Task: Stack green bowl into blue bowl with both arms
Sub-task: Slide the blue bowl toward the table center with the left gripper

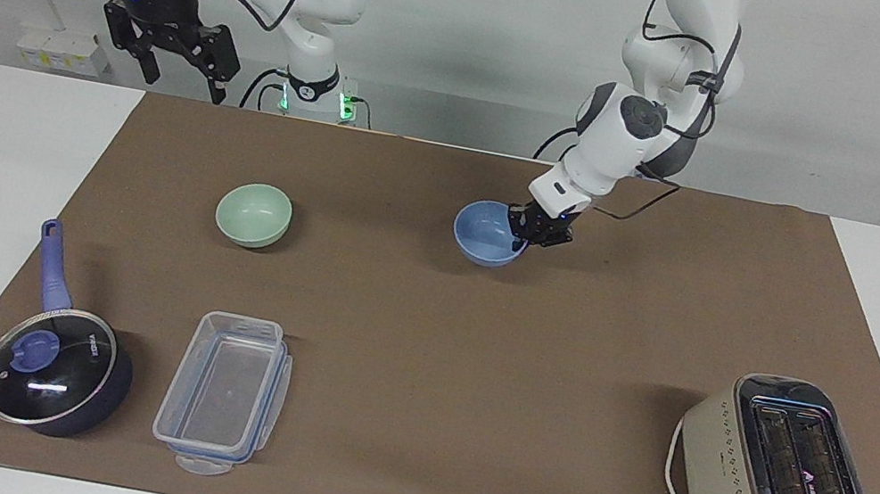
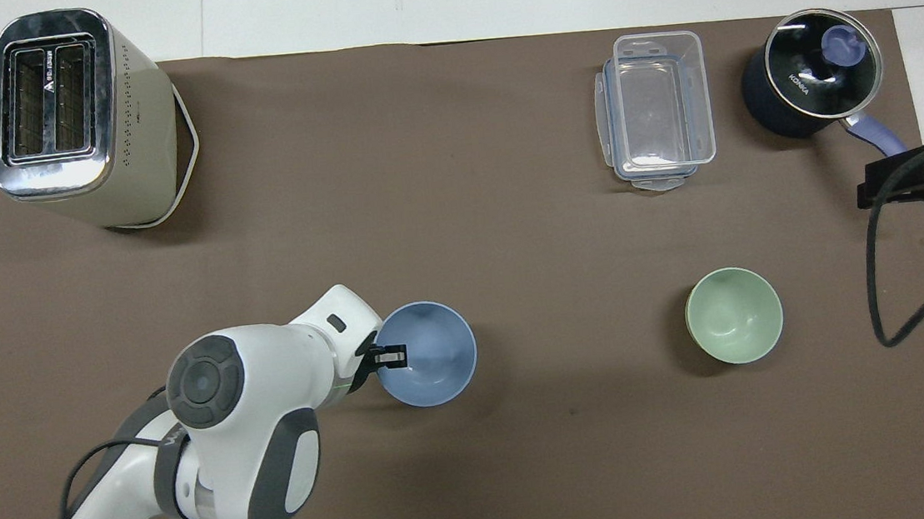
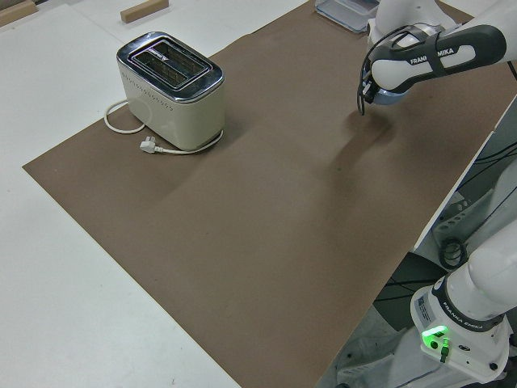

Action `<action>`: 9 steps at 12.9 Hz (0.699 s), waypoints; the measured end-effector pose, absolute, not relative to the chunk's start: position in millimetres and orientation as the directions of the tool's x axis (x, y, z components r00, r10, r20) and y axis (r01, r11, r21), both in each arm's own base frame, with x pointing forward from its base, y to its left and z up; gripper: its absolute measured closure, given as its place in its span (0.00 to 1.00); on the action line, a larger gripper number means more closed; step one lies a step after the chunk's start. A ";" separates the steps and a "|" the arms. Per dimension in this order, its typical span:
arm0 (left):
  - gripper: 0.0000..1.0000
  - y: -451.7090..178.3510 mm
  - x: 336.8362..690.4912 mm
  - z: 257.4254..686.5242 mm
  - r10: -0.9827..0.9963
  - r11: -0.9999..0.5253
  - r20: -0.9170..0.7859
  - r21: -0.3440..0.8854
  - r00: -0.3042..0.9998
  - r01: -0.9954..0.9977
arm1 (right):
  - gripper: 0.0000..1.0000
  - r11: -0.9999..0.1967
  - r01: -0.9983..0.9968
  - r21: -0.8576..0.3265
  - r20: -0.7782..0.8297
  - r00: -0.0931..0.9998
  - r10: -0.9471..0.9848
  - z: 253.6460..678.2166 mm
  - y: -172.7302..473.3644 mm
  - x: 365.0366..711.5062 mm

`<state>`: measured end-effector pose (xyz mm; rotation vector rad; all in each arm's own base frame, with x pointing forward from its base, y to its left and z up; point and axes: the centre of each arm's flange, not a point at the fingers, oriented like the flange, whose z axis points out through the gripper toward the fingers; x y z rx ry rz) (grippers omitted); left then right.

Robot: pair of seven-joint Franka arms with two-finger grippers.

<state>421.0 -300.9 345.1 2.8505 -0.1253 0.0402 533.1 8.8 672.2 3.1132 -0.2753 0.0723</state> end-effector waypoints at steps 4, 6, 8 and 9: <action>0.94 -314.4 417.1 304.4 -0.080 -0.960 0.043 0.267 0.996 -0.089 | 0.00 -0.984 -0.176 0.011 0.047 0.983 -0.175 671.9 8.5 533.2; 0.72 -313.7 420.7 302.6 -0.069 -0.959 0.057 0.270 0.996 -0.082 | 0.00 -0.984 -0.177 0.011 0.047 0.983 -0.176 671.1 8.3 533.6; 0.46 -307.4 436.4 315.0 -0.038 -0.957 0.077 0.283 0.996 -0.059 | 0.00 -0.984 -0.177 0.011 0.047 0.983 -0.176 670.3 8.1 533.9; 0.36 -298.3 451.3 328.0 -0.013 -0.956 0.076 0.293 0.997 -0.035 | 0.00 -0.984 -0.177 0.011 0.046 0.983 -0.177 669.8 7.8 533.9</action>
